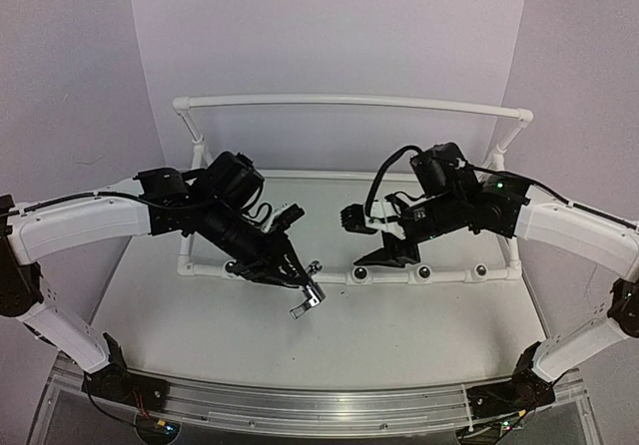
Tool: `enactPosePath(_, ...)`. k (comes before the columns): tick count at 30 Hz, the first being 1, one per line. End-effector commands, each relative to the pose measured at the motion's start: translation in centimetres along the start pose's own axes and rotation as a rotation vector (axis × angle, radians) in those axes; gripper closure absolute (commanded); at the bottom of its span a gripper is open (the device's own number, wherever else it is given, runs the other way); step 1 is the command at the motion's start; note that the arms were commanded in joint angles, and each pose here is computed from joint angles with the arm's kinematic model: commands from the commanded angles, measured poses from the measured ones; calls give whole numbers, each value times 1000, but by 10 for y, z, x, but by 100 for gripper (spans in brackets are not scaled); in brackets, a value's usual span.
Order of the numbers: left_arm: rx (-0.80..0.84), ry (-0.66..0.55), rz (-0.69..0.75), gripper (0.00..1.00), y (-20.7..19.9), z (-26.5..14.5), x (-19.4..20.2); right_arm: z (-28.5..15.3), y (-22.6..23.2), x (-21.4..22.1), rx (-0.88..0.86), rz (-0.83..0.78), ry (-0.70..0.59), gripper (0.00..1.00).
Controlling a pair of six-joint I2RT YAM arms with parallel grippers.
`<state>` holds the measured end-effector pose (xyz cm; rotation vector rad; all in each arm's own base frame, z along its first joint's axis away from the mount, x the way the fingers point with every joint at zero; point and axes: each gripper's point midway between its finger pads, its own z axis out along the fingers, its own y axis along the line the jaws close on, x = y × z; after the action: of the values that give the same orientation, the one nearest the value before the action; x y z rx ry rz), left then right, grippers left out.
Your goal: Install the water faucets
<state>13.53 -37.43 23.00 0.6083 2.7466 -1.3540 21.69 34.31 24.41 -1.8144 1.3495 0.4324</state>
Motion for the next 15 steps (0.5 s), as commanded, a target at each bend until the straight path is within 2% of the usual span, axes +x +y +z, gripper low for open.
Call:
enactPosePath(1,167,-1,35,100,-38,-12,-4,9,6,-23,-26,-94,0,43)
enactPosePath(7,201,19,28,100,-45,-11,-4,27,29,-34,-84,-174,22,47)
enactPosePath(15,221,51,26,100,-49,-8,-4,33,36,-42,-92,-216,29,57)
